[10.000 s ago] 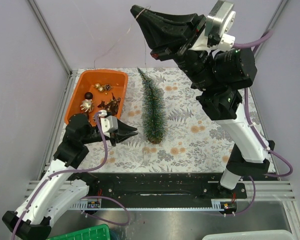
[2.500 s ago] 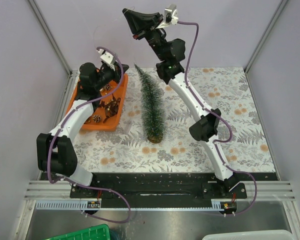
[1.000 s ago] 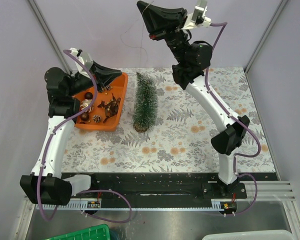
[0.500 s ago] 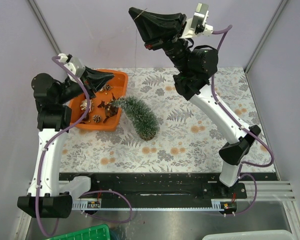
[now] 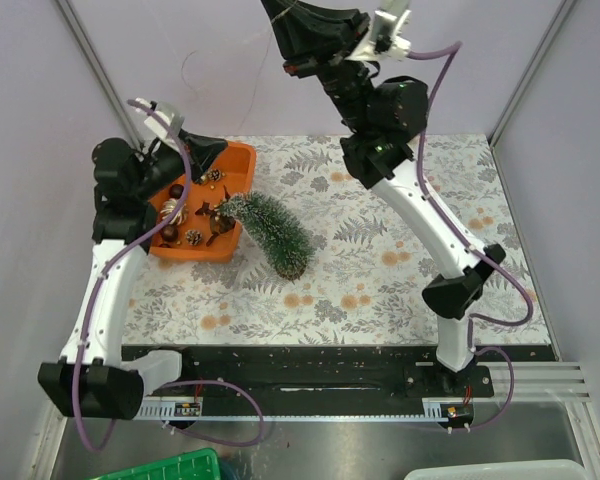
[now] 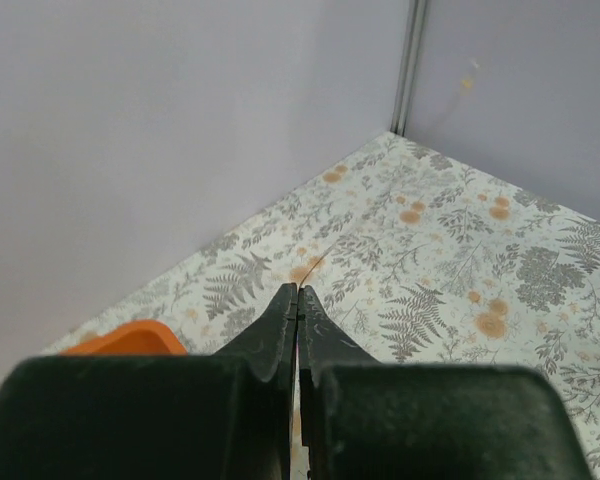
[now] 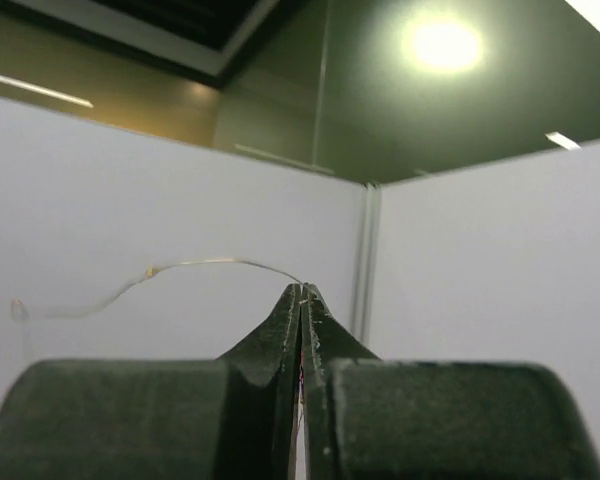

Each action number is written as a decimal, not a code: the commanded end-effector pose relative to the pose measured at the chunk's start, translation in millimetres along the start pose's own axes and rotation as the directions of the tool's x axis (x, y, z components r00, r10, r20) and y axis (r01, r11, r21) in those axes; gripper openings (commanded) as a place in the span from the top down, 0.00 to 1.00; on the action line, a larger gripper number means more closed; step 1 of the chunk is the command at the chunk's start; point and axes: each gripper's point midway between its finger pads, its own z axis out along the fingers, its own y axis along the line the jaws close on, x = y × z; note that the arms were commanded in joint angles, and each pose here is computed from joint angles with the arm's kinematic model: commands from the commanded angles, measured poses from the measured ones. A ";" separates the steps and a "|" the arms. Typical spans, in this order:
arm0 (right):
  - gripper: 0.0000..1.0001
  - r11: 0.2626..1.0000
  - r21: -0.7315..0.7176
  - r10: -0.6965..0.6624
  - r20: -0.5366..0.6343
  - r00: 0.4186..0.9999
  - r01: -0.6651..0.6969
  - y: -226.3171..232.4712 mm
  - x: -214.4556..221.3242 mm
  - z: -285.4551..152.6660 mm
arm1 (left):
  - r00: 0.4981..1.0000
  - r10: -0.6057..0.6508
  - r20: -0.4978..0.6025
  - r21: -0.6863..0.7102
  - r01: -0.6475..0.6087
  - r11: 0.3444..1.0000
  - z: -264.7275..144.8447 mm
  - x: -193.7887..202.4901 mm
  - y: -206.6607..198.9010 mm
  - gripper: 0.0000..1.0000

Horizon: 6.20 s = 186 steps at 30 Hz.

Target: Decorate the small christmas tree

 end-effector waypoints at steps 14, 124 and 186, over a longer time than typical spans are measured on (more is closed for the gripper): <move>1.00 0.909 0.338 -0.176 -0.219 0.960 0.244 -145.0 80.3 -63.4 | 0.991 -0.114 -0.070 0.014 0.115 0.993 23.5 69.7 -2.4 0.45; 1.00 0.985 0.093 0.168 -0.738 0.654 -0.149 168.0 129.3 -241.1 | 0.966 -0.085 -0.244 0.423 0.185 0.887 -152.7 13.5 -164.3 0.01; 0.72 0.992 0.094 0.123 -0.722 0.681 -0.080 158.3 126.5 -238.0 | 0.968 -0.187 -0.167 -0.004 0.189 0.982 -168.6 26.3 -53.8 1.00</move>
